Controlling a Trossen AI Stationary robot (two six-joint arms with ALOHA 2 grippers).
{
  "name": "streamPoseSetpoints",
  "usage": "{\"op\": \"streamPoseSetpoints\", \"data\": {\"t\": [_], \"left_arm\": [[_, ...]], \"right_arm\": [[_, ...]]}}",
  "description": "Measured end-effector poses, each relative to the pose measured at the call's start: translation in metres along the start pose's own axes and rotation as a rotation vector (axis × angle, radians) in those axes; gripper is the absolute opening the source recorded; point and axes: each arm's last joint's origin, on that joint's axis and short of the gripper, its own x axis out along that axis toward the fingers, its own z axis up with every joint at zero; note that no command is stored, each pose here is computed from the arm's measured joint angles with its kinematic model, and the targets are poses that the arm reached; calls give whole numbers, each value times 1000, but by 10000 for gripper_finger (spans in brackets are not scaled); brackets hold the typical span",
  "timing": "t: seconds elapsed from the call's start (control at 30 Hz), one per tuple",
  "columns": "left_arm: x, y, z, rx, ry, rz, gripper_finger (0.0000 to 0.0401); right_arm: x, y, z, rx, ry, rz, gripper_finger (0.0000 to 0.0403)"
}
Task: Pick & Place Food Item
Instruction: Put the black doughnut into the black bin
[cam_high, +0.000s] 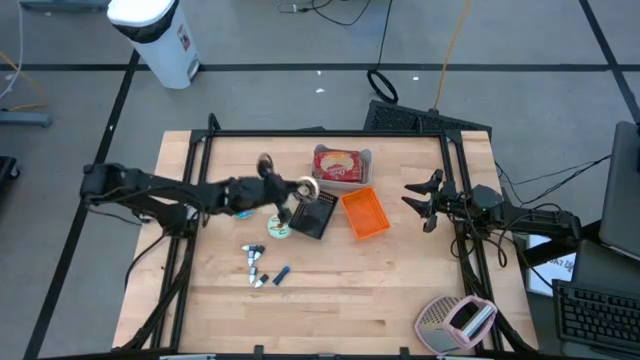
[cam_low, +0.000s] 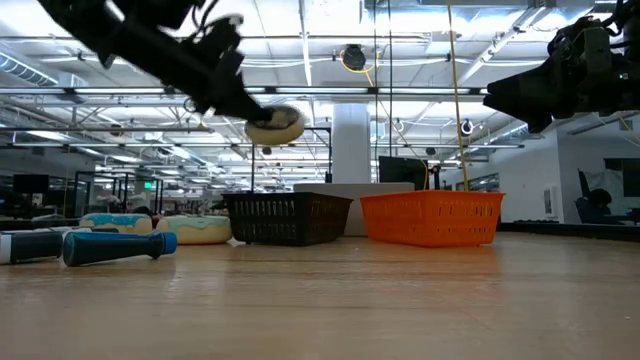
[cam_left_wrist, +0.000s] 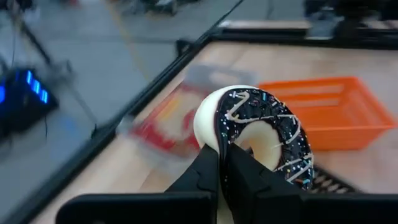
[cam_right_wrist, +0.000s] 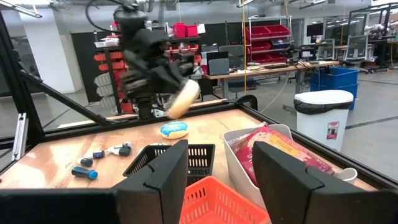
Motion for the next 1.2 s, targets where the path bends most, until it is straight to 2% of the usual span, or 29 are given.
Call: {"op": "streamPoseSetpoints", "data": {"t": [0.1, 0.17, 0.27, 0.37, 0.67, 1.1, 1.2], "left_arm": [[5, -23, 3, 116, 16, -11, 6], [14, -35, 5, 150, 7, 17, 7], [30, -46, -5, 226, 62, 98, 10], [45, -52, -15, 276, 115, 125, 7], [62, -49, -36, 256, 215, 189, 8], [62, -49, -39, 157, 242, 152, 15], [62, -50, -40, 153, 245, 126, 28]], "right_arm": [[0, 0, 0, 0, 0, 0, 167], [0, 0, 0, 0, 1, 0, 167], [0, 0, 0, 0, 1, 0, 167], [0, 0, 0, 0, 0, 0, 167], [0, 0, 0, 0, 0, 0, 167], [0, 0, 0, 0, 0, 0, 167], [0, 0, 0, 0, 0, 0, 167]]}}
